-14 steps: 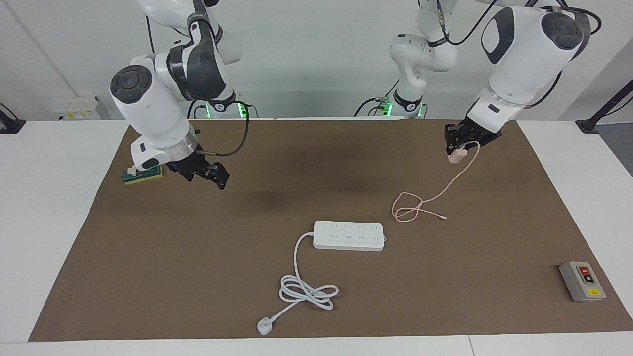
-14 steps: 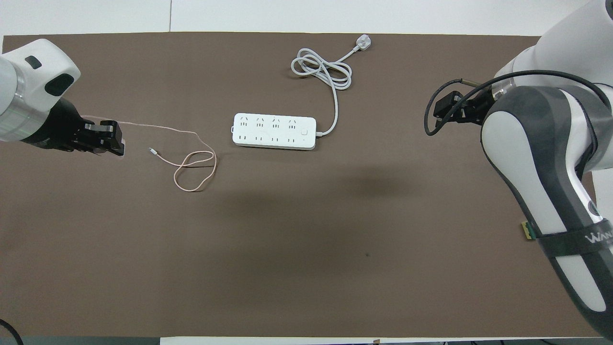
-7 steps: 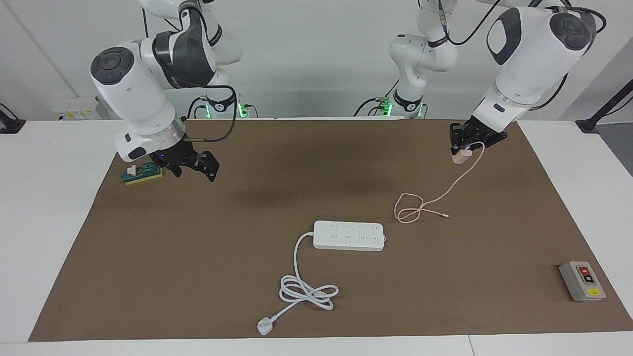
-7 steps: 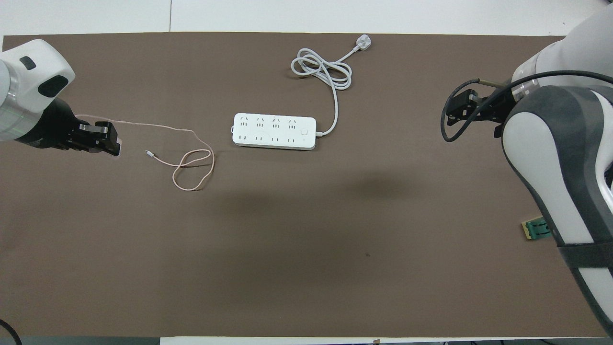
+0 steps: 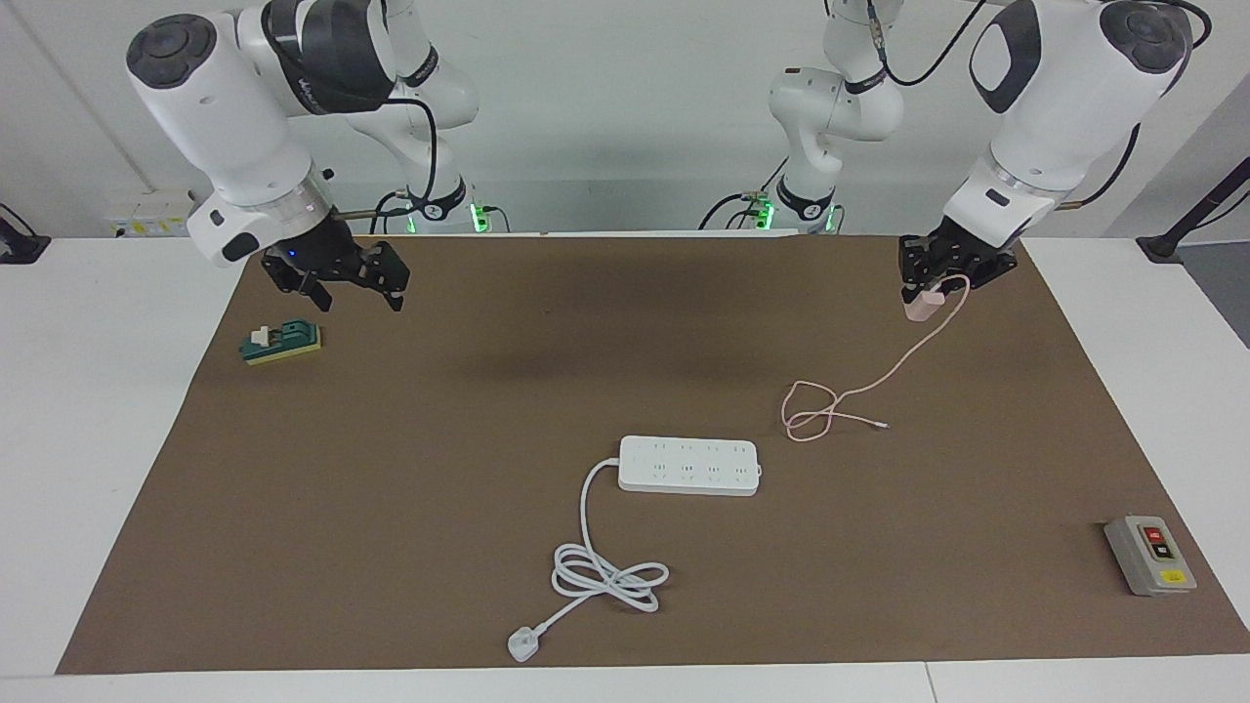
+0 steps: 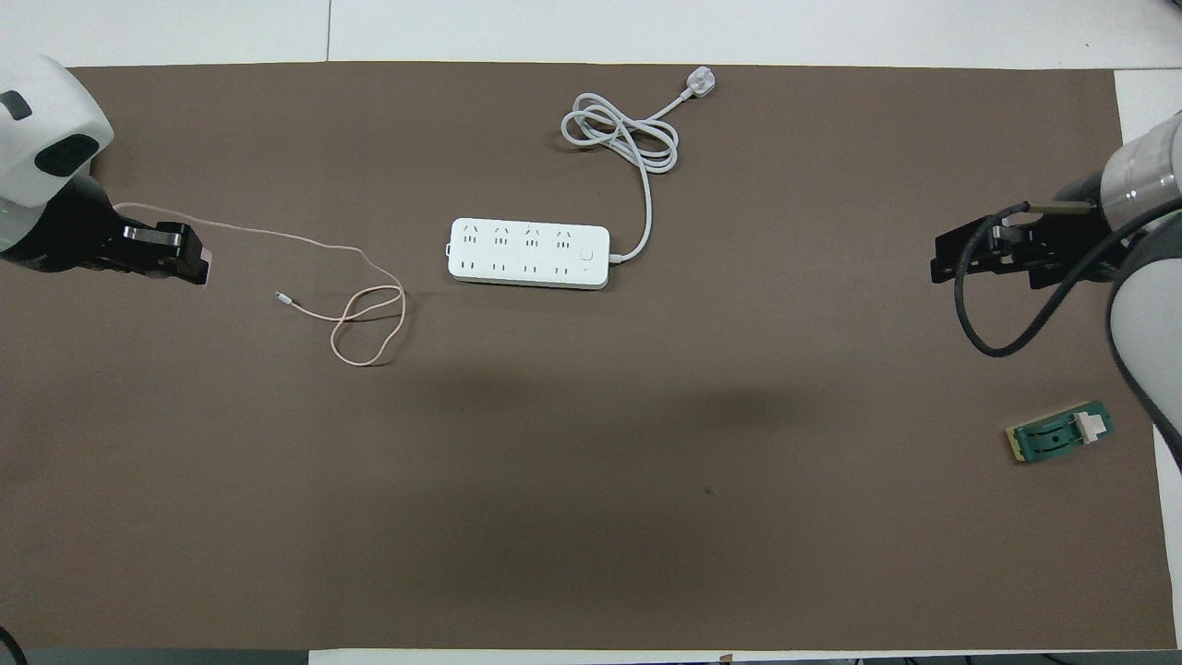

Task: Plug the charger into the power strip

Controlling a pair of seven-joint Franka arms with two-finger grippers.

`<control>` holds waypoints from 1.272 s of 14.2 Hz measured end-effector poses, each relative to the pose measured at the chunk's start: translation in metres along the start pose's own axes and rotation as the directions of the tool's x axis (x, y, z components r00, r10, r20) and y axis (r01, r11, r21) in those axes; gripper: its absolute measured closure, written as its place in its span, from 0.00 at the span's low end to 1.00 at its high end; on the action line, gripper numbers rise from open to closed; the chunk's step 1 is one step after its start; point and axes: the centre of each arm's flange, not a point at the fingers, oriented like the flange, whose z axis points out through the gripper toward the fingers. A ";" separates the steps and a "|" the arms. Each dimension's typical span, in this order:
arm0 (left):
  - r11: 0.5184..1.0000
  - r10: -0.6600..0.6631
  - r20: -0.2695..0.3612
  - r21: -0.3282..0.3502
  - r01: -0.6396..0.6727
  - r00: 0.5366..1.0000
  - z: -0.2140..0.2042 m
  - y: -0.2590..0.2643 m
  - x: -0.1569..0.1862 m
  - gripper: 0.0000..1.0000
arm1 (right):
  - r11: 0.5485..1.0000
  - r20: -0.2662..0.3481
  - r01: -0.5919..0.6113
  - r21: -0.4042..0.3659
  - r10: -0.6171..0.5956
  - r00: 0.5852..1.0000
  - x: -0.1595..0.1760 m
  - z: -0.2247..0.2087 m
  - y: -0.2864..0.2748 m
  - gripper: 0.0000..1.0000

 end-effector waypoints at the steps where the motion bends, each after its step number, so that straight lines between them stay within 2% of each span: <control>1: 1.000 0.000 0.001 0.000 0.000 1.000 0.000 0.000 0.000 0.68 | 1.000 -0.002 0.009 -0.002 -0.009 1.000 -0.002 -0.002 0.003 0.00; 8: 1.000 -0.004 0.046 0.013 0.003 0.999 0.003 -0.001 -0.005 0.68 | 0.995 -0.006 0.084 -0.049 -0.085 0.996 -0.002 -0.003 0.013 0.00; 16: 0.999 -0.004 0.062 0.034 0.002 0.998 0.006 -0.002 -0.005 0.68 | 0.991 0.003 0.106 -0.077 -0.106 0.994 0.000 -0.006 0.016 0.00; 18: 0.996 -0.004 0.066 0.086 -0.002 0.998 0.006 -0.006 -0.005 0.68 | 0.992 0.002 0.103 -0.077 -0.103 0.995 0.000 -0.013 0.016 0.00</control>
